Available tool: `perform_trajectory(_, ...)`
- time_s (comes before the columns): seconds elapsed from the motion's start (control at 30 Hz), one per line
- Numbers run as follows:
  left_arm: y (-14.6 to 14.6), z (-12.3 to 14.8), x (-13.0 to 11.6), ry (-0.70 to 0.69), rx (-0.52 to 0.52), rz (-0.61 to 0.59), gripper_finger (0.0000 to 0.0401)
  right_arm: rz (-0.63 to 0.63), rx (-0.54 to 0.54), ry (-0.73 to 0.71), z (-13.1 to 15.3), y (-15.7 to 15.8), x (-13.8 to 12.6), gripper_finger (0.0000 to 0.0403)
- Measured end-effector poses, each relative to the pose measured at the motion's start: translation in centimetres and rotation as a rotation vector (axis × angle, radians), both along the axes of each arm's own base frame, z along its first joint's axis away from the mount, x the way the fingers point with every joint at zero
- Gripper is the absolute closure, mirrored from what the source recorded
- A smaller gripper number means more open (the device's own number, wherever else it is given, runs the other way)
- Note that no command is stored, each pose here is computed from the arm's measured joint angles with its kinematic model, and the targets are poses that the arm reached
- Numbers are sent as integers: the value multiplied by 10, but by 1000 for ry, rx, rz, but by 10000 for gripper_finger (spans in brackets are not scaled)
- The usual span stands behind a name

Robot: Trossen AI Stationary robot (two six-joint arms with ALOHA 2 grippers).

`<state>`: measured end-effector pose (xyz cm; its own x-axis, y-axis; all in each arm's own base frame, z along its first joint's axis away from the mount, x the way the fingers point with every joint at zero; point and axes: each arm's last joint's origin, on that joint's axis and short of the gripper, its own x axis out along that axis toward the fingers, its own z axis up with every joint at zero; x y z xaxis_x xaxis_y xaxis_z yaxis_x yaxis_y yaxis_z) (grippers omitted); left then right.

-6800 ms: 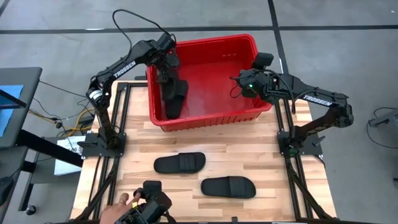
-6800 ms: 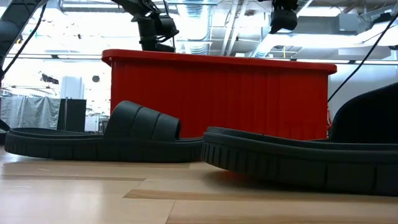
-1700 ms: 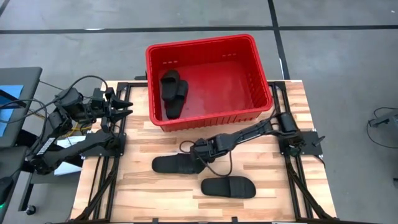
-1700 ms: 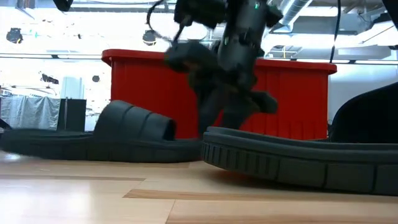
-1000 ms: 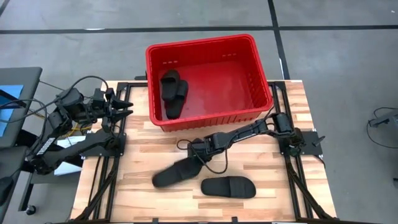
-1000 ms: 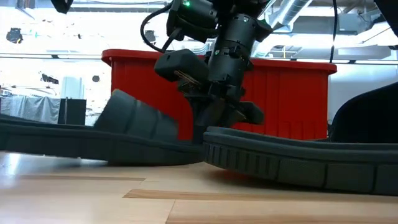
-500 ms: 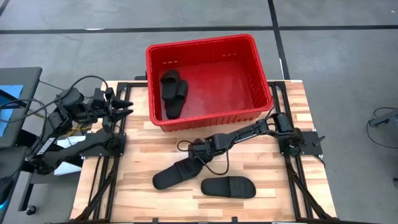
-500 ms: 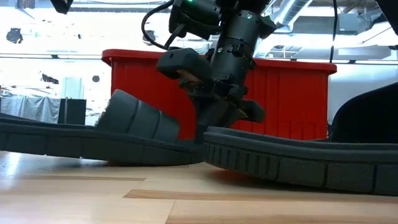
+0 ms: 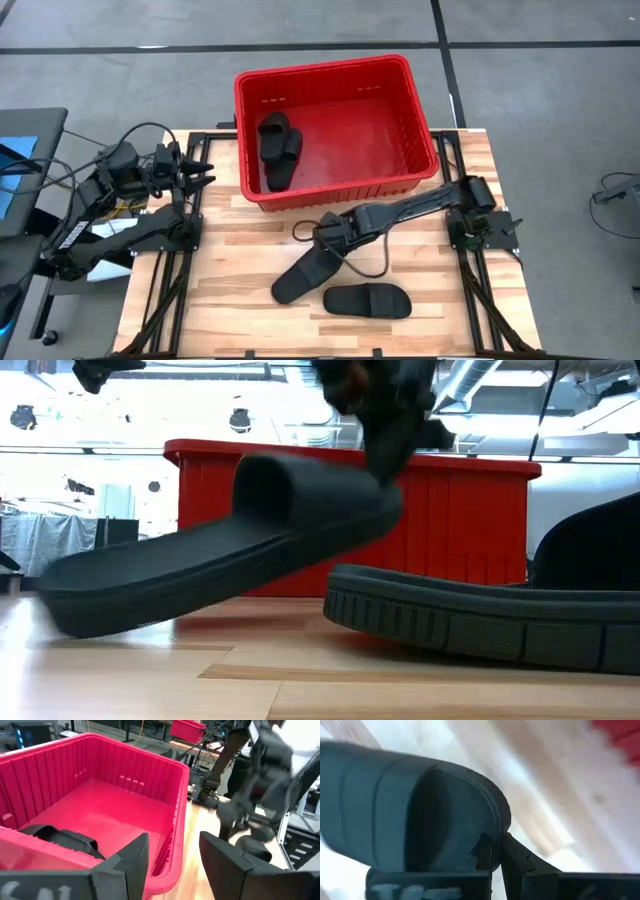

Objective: Pick and place slides into bin
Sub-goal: Put the left black slide into the red bin

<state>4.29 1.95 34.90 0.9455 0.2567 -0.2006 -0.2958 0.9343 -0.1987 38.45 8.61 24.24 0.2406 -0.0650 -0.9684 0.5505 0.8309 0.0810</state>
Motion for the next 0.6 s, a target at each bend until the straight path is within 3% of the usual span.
perform_trajectory(0.3, 0, -1, 0, 7, 1, 0, 237, -13, -162, -76, 80, -9, -33, 401)
perform_trajectory(0.6, 0, -1, 0, 7, 1, 1, 237, 53, -310, -133, 137, -20, -64, 402)
